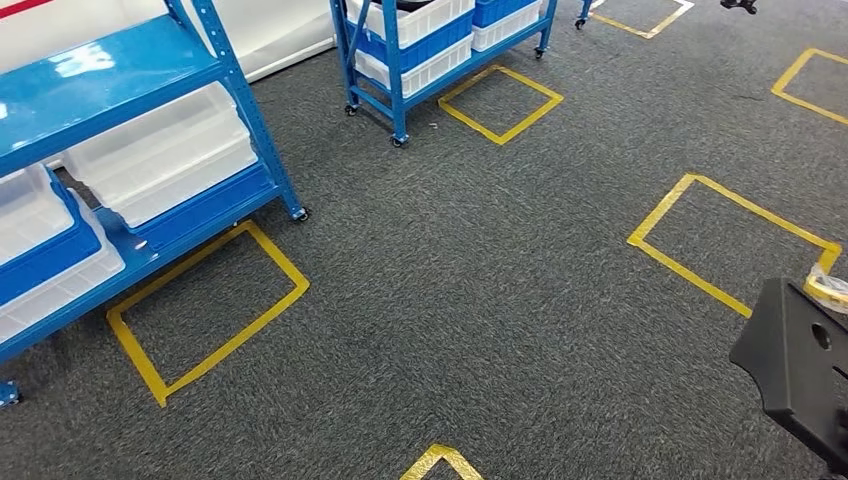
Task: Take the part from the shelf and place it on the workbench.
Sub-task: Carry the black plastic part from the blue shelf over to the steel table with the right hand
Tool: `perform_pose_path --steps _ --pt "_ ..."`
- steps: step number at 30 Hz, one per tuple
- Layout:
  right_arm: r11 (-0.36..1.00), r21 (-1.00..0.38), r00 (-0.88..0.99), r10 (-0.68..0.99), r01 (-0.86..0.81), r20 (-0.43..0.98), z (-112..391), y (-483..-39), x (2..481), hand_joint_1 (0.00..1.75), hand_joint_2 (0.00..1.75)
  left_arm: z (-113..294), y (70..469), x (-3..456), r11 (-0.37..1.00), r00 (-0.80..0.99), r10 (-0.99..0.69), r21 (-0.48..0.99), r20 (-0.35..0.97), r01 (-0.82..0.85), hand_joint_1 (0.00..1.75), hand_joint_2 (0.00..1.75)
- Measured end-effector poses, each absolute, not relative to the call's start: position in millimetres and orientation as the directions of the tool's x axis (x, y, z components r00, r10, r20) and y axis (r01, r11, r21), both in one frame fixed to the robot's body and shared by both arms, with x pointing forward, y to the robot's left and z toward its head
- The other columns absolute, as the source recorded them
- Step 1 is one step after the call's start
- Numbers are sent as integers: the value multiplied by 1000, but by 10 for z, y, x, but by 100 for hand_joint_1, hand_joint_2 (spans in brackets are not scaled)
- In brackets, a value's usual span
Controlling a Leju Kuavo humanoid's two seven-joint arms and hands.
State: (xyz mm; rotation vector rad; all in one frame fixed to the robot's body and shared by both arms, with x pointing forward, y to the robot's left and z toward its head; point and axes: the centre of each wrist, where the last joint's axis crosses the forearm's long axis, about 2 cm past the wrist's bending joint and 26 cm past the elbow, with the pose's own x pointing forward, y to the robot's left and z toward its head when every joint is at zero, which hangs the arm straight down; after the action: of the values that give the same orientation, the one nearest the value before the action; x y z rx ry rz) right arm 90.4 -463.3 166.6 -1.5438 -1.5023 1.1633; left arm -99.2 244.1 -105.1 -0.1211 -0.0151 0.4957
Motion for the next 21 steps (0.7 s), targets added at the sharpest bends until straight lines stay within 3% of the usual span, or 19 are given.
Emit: perform_pose_path --steps 8,13,17,21 --pt "-149 -908 -46 982 391 -181 1778 -4687 777 175 175 -1042 2399 -1015 876 889 458 -156 -29 -456 0 175" --pt "-217 -851 90 976 478 -198 1806 -4769 1244 175 175 -1067 2742 -980 919 940 340 -201 -22 -338 0 175" --pt "-199 -848 47 978 492 -202 1762 -4723 1528 175 175 -1068 2922 -989 949 969 245 -199 -21 -244 0 175" --pt "-175 -837 -19 976 518 -216 1775 -4579 2195 175 175 -1075 3149 -890 968 994 104 -227 -16 -105 0 175"
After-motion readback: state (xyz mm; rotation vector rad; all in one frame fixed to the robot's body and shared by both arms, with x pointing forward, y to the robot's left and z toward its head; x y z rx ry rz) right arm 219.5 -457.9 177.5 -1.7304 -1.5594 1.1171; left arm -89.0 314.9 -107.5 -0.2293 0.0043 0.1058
